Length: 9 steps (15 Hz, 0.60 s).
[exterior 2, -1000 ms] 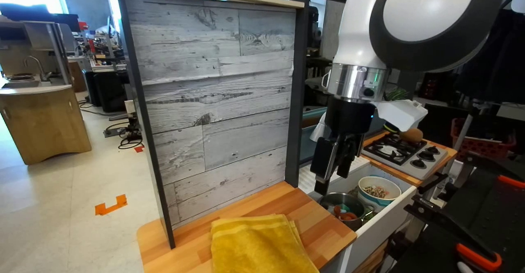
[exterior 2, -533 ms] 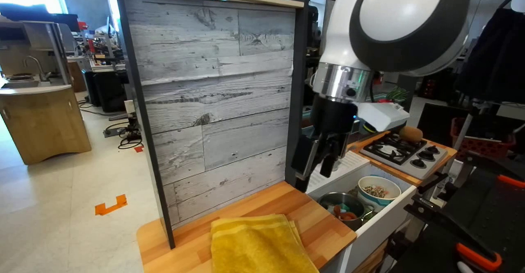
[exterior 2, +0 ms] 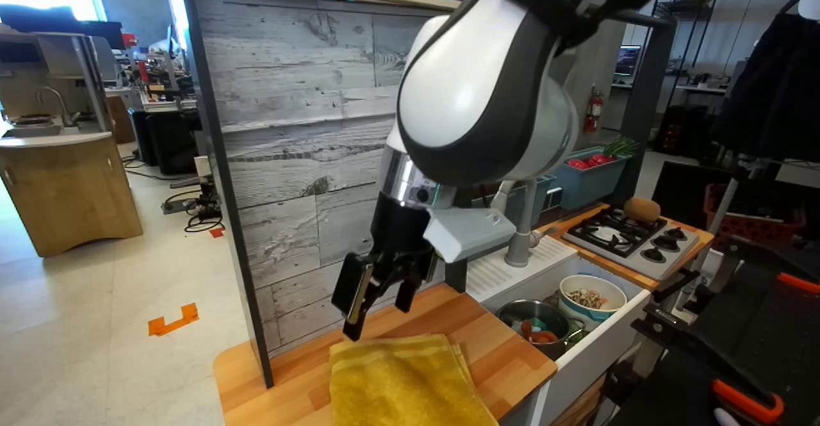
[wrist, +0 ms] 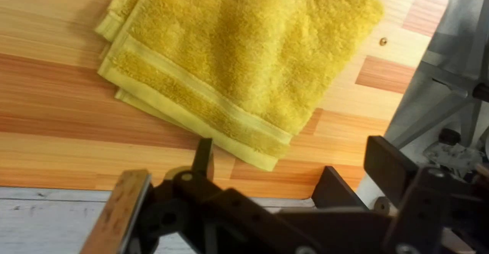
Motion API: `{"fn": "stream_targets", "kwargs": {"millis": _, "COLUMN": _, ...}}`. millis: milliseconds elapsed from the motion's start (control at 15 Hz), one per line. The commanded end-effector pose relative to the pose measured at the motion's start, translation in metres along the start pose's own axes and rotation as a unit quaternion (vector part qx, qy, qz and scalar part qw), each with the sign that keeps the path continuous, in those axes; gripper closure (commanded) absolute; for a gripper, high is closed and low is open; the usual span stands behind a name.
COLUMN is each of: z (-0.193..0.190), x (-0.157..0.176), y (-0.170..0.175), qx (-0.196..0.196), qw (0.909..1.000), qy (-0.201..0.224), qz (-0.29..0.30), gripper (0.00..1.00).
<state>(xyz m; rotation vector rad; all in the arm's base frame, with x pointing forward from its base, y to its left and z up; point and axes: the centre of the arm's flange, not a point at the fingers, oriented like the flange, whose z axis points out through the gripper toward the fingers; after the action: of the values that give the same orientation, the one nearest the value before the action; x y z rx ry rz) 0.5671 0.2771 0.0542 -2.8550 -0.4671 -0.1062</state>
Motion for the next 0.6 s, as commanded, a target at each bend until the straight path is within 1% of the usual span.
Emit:
{"fn": "stream_targets", "kwargs": {"millis": 0, "z": 0.059, "x": 0.031, "y": 0.003, "qx": -0.024, "qw": 0.9993, "qy": -0.023, "qz": -0.016, "gripper": 0.0}}
{"fn": "stream_targets", "kwargs": {"millis": 200, "z": 0.079, "x": 0.021, "y": 0.002, "qx": -0.032, "qw": 0.9981, "qy": -0.039, "qz": -0.035, "gripper": 0.0}}
{"fn": "stream_targets", "kwargs": {"millis": 333, "z": 0.075, "x": 0.018, "y": -0.003, "qx": -0.029, "qw": 0.9977, "qy": -0.039, "qz": -0.047, "gripper": 0.0}}
{"fn": "stream_targets", "kwargs": {"millis": 533, "z": 0.056, "x": 0.012, "y": -0.009, "qx": -0.028, "qw": 0.9968, "qy": -0.043, "qz": -0.062, "gripper": 0.0}}
